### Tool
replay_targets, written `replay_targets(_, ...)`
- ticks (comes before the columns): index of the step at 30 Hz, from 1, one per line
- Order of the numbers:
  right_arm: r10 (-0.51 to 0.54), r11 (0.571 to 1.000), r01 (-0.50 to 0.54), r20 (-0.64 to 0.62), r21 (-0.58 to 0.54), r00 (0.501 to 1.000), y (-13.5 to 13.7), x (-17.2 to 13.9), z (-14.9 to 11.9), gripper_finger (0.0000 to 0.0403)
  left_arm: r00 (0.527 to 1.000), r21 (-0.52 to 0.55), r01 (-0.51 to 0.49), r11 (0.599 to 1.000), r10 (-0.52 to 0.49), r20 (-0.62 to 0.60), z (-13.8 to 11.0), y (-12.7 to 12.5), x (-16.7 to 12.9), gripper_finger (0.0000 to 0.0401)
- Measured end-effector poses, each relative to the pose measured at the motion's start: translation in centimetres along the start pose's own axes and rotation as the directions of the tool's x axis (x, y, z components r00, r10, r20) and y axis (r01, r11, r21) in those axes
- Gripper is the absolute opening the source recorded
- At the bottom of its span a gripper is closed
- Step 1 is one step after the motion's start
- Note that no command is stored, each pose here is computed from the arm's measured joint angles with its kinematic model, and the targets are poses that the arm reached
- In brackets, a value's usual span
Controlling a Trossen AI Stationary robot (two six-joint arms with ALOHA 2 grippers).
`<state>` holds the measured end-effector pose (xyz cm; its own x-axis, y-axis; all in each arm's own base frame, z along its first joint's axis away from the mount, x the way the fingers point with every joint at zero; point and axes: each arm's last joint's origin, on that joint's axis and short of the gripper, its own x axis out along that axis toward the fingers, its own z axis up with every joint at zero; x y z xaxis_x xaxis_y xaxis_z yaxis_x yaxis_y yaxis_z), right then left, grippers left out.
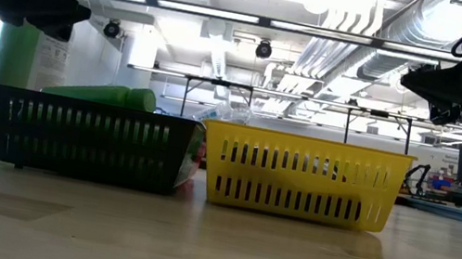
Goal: Pick & Place Travel size toiletries
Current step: Return to Home Position
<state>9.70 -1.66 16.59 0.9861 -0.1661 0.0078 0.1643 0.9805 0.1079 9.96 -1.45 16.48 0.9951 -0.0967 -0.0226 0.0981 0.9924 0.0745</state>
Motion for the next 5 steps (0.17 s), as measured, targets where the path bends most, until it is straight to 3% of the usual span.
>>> replay_targets(5, 0.000, 1.000, 0.000, 0.000, 0.000, 1.000, 0.00, 0.00, 0.00, 0.0011, 1.000, 0.000, 0.000, 1.000, 0.000, 0.000, 0.00, 0.00, 0.00, 0.0104)
